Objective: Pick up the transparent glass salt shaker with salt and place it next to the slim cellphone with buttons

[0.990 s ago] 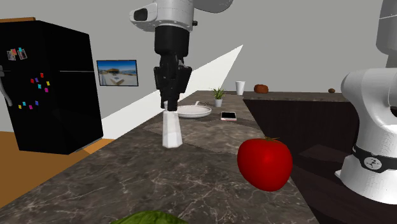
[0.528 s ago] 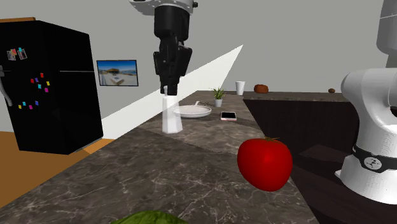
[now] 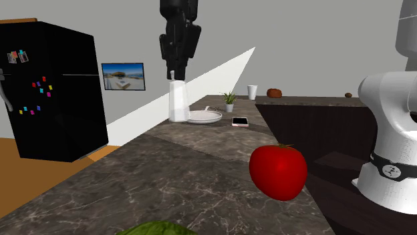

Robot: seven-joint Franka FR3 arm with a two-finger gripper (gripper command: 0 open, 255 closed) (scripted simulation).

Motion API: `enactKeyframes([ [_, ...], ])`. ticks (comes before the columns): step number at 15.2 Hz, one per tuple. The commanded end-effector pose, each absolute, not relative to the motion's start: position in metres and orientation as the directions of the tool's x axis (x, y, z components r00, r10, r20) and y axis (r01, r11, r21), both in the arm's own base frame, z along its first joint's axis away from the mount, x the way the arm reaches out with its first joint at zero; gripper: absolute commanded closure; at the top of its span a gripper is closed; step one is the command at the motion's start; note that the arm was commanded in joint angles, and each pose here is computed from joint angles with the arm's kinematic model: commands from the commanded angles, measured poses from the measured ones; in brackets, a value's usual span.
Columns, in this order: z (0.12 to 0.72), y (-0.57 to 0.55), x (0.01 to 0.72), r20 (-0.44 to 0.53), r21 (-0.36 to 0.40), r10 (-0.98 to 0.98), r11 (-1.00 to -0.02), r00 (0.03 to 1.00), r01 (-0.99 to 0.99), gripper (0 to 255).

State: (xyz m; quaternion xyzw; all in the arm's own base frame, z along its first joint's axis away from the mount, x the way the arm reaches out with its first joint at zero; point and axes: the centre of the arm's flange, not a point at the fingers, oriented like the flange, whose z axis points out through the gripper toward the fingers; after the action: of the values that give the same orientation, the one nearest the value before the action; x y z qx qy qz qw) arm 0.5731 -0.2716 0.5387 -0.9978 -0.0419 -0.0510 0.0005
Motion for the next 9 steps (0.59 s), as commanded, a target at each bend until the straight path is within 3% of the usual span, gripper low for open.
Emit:
enactKeyframes([
  [1, 0.549, -0.272, 0.573, 0.101, 0.003, 0.083, -0.996, 0.991, 0.084, 255],
  [9, 0.556, -0.300, 0.499, 0.101, 0.003, 0.083, -0.996, 0.991, 0.084, 255],
])
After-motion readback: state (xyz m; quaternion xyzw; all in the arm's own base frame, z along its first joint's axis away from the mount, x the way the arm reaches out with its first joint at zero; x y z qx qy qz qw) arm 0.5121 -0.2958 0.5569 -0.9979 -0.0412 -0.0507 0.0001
